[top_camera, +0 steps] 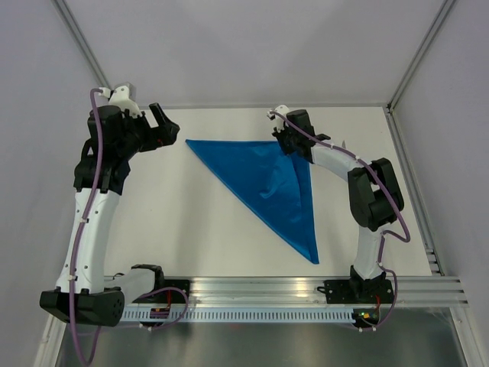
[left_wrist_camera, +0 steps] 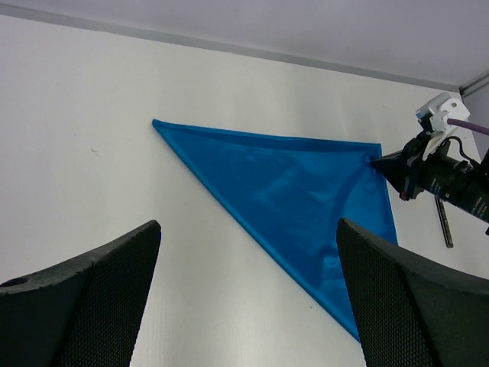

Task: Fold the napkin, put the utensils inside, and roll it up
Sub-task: Fold the napkin

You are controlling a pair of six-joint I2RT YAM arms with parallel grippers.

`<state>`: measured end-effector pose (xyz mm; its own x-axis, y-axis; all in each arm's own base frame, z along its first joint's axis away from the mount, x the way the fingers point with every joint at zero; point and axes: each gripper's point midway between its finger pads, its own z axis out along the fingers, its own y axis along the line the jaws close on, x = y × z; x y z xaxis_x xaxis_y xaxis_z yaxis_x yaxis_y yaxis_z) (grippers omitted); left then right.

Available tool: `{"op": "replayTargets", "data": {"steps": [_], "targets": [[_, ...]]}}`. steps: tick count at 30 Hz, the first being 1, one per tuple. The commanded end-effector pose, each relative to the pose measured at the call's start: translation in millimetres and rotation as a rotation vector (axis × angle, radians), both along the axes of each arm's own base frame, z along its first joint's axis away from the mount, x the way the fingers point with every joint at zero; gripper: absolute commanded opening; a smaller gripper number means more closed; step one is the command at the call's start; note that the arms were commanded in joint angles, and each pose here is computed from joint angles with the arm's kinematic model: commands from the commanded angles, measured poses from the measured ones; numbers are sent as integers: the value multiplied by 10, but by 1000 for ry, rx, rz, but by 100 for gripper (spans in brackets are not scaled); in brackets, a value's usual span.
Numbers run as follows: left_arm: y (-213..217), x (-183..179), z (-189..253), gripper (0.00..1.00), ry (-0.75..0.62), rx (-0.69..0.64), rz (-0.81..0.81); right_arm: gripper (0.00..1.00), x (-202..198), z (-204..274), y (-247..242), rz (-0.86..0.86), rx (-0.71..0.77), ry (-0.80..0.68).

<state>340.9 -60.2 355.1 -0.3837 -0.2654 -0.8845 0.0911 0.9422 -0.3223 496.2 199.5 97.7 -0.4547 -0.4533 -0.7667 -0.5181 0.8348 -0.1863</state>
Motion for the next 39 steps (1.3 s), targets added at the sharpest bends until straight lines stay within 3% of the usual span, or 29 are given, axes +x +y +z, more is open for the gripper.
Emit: {"op": "replayTargets", "data": {"steps": [1, 39], "targets": [[-73, 41, 74, 100, -27, -47, -17, 0, 97, 45, -40, 0, 3, -38], [-109, 116, -72, 100, 5, -62, -27, 0, 379, -106, -524, -93, -55, -49]]}}
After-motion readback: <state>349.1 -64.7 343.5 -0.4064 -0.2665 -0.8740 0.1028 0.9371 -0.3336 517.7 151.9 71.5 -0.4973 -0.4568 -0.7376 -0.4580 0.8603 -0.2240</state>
